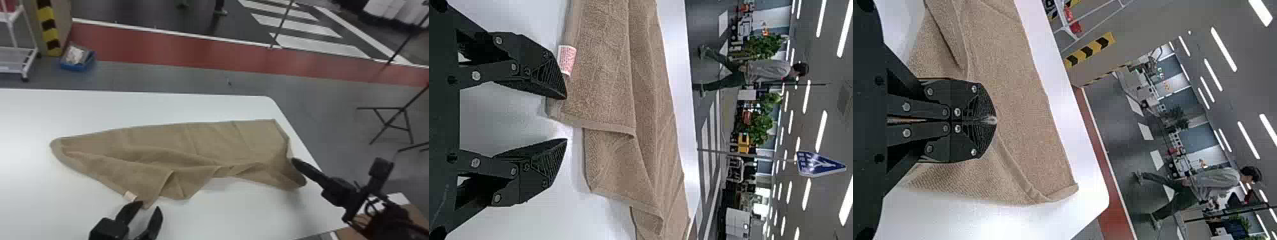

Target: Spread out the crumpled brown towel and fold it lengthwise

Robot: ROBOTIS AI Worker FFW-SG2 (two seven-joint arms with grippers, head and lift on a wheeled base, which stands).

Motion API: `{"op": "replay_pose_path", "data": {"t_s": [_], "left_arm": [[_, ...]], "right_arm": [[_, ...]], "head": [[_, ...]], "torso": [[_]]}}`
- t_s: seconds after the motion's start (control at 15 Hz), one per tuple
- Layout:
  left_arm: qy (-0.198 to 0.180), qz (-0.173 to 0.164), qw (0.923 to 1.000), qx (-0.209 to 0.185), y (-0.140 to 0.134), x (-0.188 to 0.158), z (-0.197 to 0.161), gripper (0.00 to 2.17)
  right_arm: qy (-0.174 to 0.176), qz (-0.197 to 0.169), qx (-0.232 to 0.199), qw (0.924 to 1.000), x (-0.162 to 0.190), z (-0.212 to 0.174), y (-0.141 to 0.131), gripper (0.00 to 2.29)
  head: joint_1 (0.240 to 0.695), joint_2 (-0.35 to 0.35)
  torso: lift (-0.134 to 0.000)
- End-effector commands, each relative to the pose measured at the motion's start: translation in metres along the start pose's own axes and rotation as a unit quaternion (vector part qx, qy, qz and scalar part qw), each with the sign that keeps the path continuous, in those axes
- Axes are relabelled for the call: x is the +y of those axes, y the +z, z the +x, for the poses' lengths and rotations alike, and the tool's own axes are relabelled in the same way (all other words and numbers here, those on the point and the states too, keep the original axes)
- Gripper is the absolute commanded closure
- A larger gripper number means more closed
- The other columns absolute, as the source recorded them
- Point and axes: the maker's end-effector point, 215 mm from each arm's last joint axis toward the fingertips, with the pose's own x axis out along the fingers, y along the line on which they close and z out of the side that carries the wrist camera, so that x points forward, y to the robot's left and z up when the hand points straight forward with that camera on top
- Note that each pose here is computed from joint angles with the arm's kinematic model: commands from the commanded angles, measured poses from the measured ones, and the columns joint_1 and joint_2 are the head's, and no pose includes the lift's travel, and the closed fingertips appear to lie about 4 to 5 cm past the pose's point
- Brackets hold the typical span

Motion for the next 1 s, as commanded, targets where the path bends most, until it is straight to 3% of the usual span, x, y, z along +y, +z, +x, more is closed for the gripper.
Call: {"op": "replay_pose_path", "data": {"t_s": [0.0, 0.07, 0.2, 0.4, 0.6, 0.93], "left_arm": [[0.005, 0.011, 0.9999, 0.003, -0.002, 0.004, 0.000, 0.71], [0.010, 0.014, 0.9998, 0.010, -0.007, 0.007, 0.000, 1.03], [0.022, 0.012, 0.9996, 0.009, -0.005, 0.015, 0.000, 1.36], [0.037, 0.005, 0.9993, -0.003, 0.009, 0.031, -0.005, 1.54], [0.058, -0.009, 0.9978, -0.031, 0.040, 0.058, -0.023, 1.54], [0.135, -0.036, 0.9852, -0.099, 0.115, 0.155, -0.078, 1.53]], "right_arm": [[0.001, 0.003, -0.001, 1.0000, 0.000, 0.000, 0.001, 1.71], [0.003, 0.004, -0.003, 1.0000, 0.001, 0.000, 0.002, 1.71], [0.005, 0.008, -0.003, 1.0000, 0.002, -0.001, 0.002, 1.71], [0.008, 0.010, -0.004, 0.9999, 0.005, 0.000, 0.004, 1.71], [0.015, 0.011, -0.007, 0.9998, 0.011, -0.004, 0.011, 1.71], [0.018, 0.007, -0.001, 0.9998, 0.019, -0.006, 0.019, 1.71]], "head": [[0.695, -0.350], [0.695, -0.350], [0.695, -0.350], [0.695, -0.350], [0.695, -0.350], [0.695, -0.350]], "torso": [[-0.128], [-0.128], [-0.128], [-0.128], [-0.128], [-0.128]]}}
